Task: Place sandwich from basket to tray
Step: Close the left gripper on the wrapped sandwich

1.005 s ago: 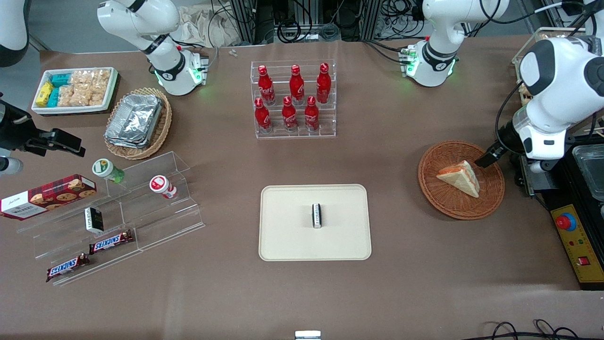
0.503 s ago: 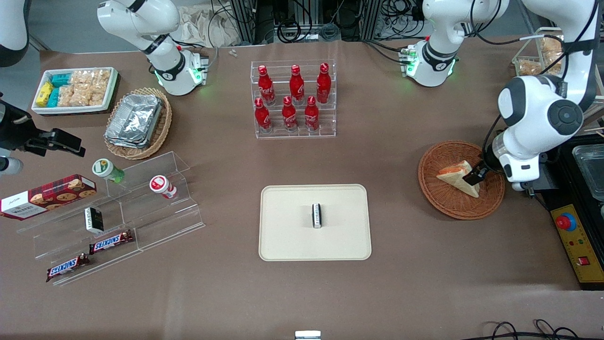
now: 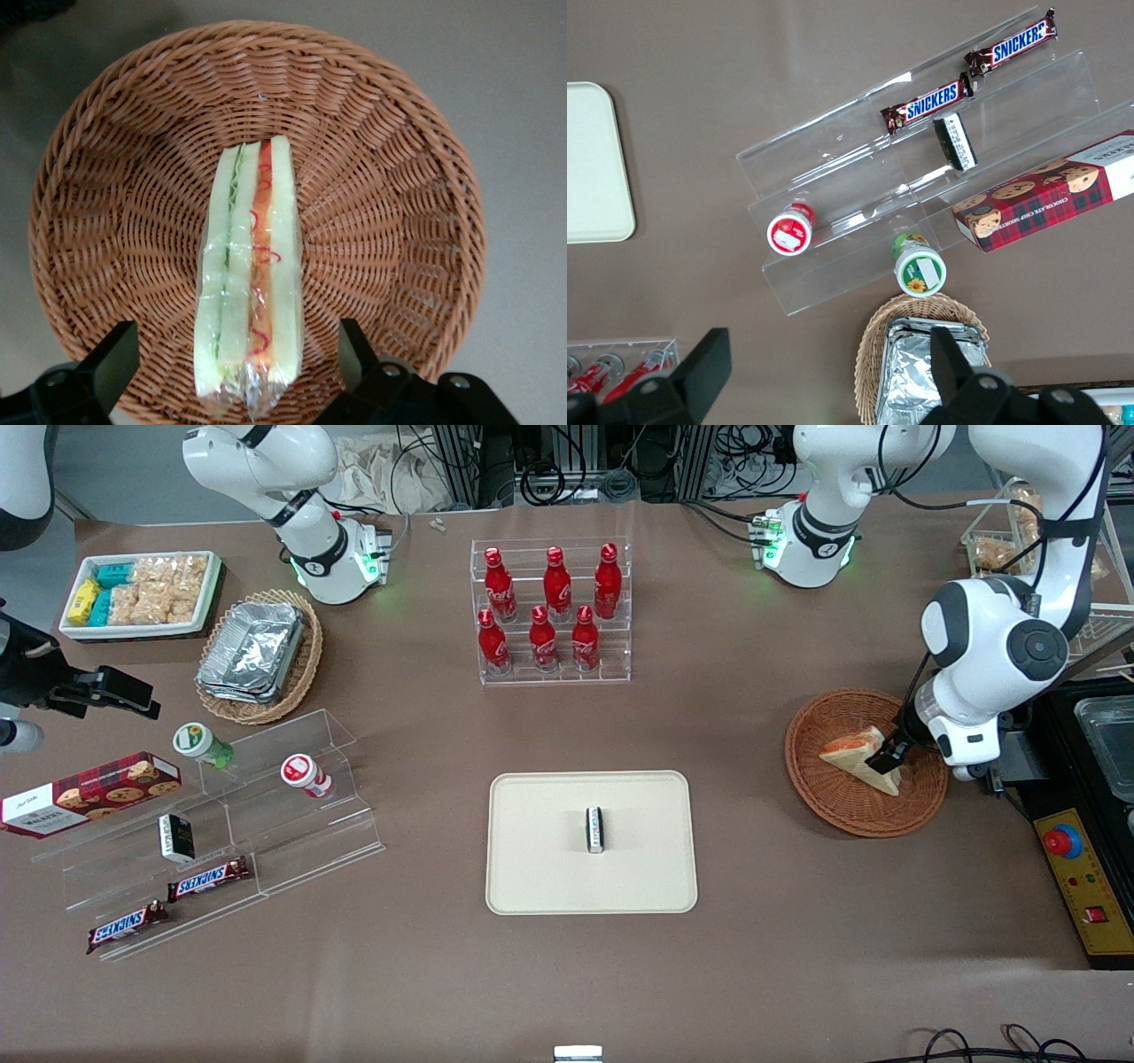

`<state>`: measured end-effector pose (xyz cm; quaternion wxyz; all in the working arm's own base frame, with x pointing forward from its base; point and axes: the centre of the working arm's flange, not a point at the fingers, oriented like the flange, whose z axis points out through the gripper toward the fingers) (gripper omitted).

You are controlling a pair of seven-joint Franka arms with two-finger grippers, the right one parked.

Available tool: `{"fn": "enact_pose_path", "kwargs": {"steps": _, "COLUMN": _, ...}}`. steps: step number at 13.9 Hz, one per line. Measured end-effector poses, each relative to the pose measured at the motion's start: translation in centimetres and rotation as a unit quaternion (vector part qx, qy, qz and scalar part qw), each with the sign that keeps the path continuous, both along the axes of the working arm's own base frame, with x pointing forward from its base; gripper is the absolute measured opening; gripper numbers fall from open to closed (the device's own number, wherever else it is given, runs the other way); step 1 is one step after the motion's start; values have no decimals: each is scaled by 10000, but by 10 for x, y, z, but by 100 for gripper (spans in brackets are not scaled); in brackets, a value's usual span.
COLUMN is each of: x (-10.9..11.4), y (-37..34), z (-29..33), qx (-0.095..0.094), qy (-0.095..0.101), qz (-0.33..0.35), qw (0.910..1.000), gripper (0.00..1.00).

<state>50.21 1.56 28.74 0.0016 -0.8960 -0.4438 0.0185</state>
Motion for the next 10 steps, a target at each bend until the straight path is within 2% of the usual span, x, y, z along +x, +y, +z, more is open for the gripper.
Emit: {"fn": "enact_pose_path", "kwargs": {"steps": 10, "x": 0, "y": 0, "z": -42, "qx": 34, "qy": 98, "qz": 15, "qw": 9999, "gripper": 100}}
